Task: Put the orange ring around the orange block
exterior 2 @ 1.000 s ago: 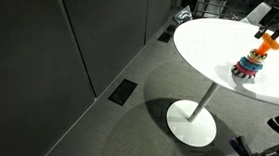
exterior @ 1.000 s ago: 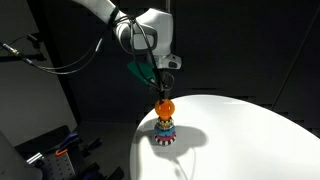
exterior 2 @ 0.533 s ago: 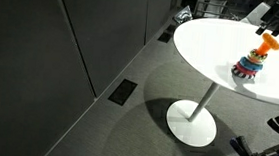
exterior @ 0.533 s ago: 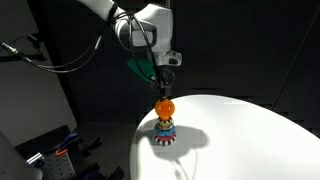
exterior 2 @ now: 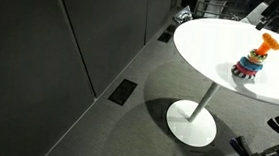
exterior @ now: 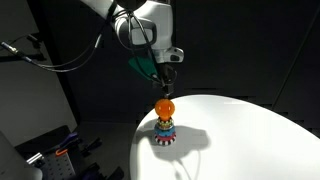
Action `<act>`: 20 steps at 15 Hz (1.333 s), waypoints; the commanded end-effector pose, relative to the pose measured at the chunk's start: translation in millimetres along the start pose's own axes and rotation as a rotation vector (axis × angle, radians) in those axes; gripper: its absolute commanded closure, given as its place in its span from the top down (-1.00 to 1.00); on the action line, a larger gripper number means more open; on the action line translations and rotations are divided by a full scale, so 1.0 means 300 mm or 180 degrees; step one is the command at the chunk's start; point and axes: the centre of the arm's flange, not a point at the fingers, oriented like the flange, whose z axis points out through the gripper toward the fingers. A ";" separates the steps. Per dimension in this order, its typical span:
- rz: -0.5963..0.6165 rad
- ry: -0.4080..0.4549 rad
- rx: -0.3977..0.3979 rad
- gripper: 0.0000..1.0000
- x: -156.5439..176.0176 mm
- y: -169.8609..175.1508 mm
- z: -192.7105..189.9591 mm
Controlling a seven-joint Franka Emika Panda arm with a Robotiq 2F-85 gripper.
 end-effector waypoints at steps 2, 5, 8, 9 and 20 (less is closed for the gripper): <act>0.0001 0.0109 0.0022 1.00 0.005 0.015 -0.013; 0.0013 0.0098 0.0011 1.00 0.002 0.016 -0.006; 0.0019 0.0077 0.0002 1.00 -0.001 0.015 0.006; 0.0021 0.0070 0.0000 1.00 -0.001 0.015 0.011; 0.0026 0.0016 -0.0006 1.00 0.015 0.009 0.075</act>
